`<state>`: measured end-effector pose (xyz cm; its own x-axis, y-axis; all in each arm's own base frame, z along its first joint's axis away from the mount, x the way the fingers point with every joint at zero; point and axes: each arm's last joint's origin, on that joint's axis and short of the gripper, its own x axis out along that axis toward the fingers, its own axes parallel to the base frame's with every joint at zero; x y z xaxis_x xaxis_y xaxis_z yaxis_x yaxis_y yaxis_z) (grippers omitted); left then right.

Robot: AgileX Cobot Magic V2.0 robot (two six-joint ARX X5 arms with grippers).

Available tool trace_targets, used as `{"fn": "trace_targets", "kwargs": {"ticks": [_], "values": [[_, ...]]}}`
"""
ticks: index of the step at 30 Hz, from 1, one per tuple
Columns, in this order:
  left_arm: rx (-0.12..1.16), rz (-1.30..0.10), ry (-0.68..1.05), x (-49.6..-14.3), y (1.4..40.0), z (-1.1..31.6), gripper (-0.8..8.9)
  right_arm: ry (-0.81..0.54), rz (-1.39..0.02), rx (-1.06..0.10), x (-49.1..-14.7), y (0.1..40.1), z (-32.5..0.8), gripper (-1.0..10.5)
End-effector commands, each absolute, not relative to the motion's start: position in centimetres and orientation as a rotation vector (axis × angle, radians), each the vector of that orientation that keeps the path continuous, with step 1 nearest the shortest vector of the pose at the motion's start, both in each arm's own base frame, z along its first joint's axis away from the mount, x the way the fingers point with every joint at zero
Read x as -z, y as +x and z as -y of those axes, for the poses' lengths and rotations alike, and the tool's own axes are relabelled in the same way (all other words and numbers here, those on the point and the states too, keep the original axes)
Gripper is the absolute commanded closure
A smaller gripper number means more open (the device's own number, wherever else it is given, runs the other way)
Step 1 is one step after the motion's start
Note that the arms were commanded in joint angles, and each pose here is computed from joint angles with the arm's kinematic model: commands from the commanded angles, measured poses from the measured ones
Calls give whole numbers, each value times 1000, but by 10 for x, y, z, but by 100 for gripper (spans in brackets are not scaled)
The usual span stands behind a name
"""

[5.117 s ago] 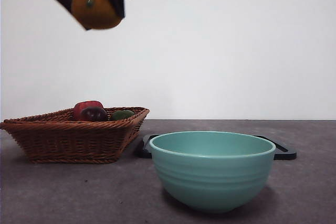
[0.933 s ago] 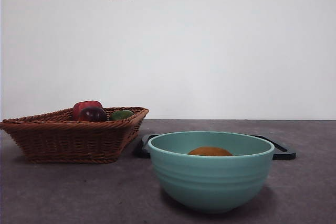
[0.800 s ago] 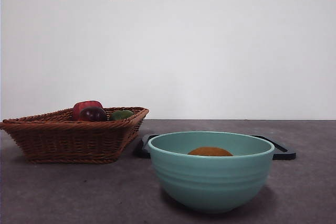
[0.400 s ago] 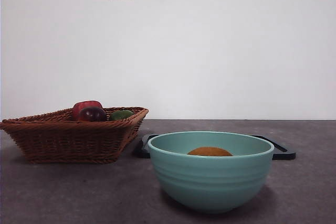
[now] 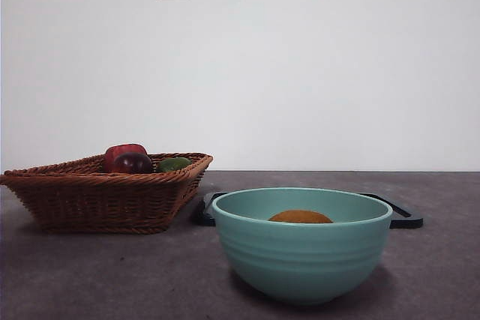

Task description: Pick up the wifruite, put it on the bowl, pick up the plate, put it on desk

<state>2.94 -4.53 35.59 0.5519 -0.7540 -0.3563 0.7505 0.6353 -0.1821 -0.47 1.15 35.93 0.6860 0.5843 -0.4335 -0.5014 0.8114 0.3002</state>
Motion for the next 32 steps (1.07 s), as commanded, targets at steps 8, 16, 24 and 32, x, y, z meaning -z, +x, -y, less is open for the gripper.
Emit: {"fn": "trace_targets", "kwargs": {"ticks": [8, 16, 24, 32], "values": [[900, -426, -9, -354, 24, 36, 282, 231, -595, -604, -364, 4, -14, 266], [901, -423, -12, -354, 24, 37, 282, 250, -756, -665, -363, 43, -25, 266], [901, -423, -12, -354, 24, 37, 282, 201, -989, -684, -349, 101, -44, 266], [901, -422, -12, -354, 24, 37, 282, 48, -1212, -627, -317, 156, -78, 266]]}}
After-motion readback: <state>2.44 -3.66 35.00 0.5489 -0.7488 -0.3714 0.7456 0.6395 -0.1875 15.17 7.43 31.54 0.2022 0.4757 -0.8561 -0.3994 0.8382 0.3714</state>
